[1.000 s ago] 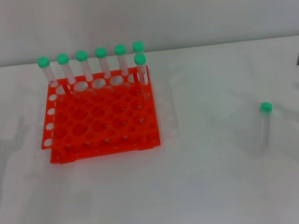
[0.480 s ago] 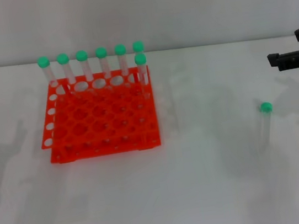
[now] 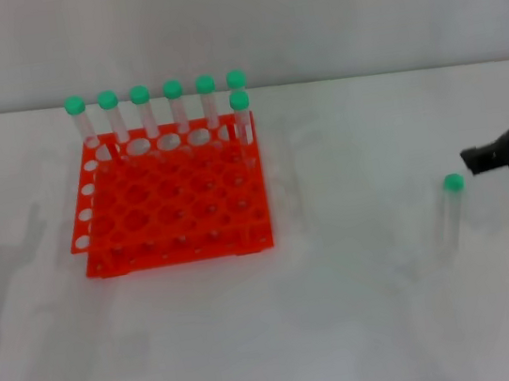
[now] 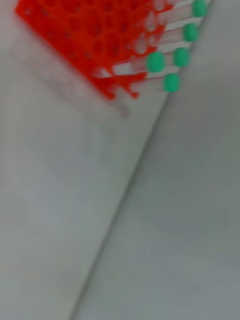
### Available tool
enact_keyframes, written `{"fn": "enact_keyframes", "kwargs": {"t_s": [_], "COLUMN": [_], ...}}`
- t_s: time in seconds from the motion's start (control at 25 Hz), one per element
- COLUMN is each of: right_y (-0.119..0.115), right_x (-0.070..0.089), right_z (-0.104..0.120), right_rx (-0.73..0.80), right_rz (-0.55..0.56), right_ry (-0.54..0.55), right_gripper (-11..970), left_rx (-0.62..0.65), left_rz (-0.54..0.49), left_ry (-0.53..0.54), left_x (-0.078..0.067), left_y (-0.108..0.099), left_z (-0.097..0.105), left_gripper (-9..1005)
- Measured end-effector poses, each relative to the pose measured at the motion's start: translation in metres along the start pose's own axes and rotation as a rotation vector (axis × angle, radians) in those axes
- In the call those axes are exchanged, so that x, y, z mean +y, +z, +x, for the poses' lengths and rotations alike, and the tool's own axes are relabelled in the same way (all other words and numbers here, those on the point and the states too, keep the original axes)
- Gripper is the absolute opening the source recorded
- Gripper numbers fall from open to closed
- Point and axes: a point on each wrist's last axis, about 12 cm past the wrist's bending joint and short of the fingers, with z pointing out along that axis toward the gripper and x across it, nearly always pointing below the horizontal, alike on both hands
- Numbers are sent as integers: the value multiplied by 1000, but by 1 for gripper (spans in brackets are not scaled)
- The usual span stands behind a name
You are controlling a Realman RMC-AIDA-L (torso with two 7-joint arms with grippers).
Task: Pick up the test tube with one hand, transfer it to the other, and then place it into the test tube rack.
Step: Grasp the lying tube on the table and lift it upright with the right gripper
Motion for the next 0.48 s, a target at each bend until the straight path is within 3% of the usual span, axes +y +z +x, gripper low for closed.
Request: {"fn": "enact_keyframes", "kwargs": {"t_s": [0.48], "right_y": [38], "right_x": [14], "right_z": [11], "right_rx": [254], "right_rz": [-123], "right_ry": [76], "right_gripper": [873], "left_rx": [18], "left_rz": [50], "left_ry": [15], "left_x": [-6], "left_y": [2], "left_z": [2], "left_gripper": [892]}}
